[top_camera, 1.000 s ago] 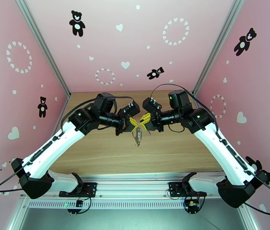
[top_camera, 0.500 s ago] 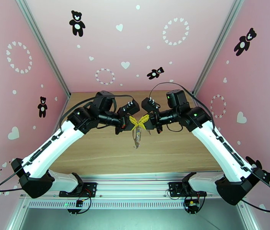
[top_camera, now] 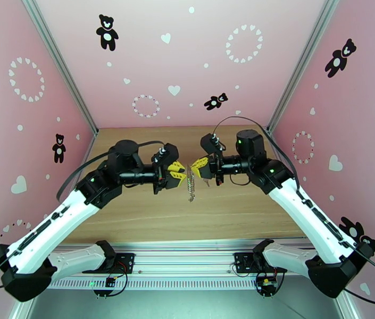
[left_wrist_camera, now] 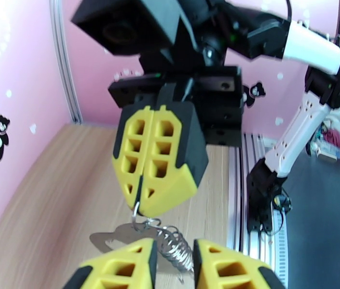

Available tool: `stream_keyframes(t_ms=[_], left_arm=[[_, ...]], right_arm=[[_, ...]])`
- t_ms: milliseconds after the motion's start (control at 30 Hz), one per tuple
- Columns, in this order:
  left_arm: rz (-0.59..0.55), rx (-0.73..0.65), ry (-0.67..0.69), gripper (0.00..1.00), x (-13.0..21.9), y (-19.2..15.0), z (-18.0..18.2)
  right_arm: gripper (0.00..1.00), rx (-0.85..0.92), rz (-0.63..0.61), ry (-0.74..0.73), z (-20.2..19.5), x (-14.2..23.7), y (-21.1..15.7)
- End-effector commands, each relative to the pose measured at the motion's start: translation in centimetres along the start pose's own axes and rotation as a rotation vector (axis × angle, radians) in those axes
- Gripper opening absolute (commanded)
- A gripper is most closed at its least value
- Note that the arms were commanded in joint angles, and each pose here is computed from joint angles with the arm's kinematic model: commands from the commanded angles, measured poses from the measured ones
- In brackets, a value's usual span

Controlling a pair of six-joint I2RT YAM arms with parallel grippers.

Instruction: Remove the keys from the keyring

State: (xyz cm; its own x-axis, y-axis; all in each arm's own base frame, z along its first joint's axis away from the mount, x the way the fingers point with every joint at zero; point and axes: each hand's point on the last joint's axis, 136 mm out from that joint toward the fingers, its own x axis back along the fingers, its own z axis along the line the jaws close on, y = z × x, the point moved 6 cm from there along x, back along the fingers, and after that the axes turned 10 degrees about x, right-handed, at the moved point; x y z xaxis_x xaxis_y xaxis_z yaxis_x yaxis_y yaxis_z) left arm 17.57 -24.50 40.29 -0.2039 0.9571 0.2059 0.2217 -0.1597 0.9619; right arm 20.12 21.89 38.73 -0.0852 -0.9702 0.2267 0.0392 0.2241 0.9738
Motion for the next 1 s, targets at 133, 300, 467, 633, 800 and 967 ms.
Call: stream_keyframes(t_ms=[133, 300, 467, 633, 800, 967], left_arm=[[-0.193, 0.039, -0.017, 0.33, -0.9, 2.1, 0.9], [-0.219, 0.056, -0.023, 0.33, -1.3, 2.0, 1.2], [-0.233, 0.066, -0.015, 0.33, -1.4, 1.7, 1.5], [-0.296, 0.100, -0.011, 0.33, -0.9, 1.4, 2.3], [-0.276, 0.111, -0.067, 0.33, -1.6, 1.3, 2.4], [-0.297, 0.087, -0.112, 0.32, -1.6, 1.8, 2.0]], right_arm=[[0.00, 0.050, -0.184, -0.066, 0.4, 1.1, 2.7], [0.00, 0.047, -0.236, -0.096, 0.4, 1.4, 3.0], [0.00, 0.049, -0.273, -0.105, 0.4, 1.7, 3.6], [0.00, 0.049, -0.294, -0.106, 0.5, 1.8, 3.9], [0.00, 0.051, -0.319, -0.101, 0.5, 1.9, 4.3], [0.00, 0.053, -0.313, -0.094, 0.6, 1.8, 4.1]])
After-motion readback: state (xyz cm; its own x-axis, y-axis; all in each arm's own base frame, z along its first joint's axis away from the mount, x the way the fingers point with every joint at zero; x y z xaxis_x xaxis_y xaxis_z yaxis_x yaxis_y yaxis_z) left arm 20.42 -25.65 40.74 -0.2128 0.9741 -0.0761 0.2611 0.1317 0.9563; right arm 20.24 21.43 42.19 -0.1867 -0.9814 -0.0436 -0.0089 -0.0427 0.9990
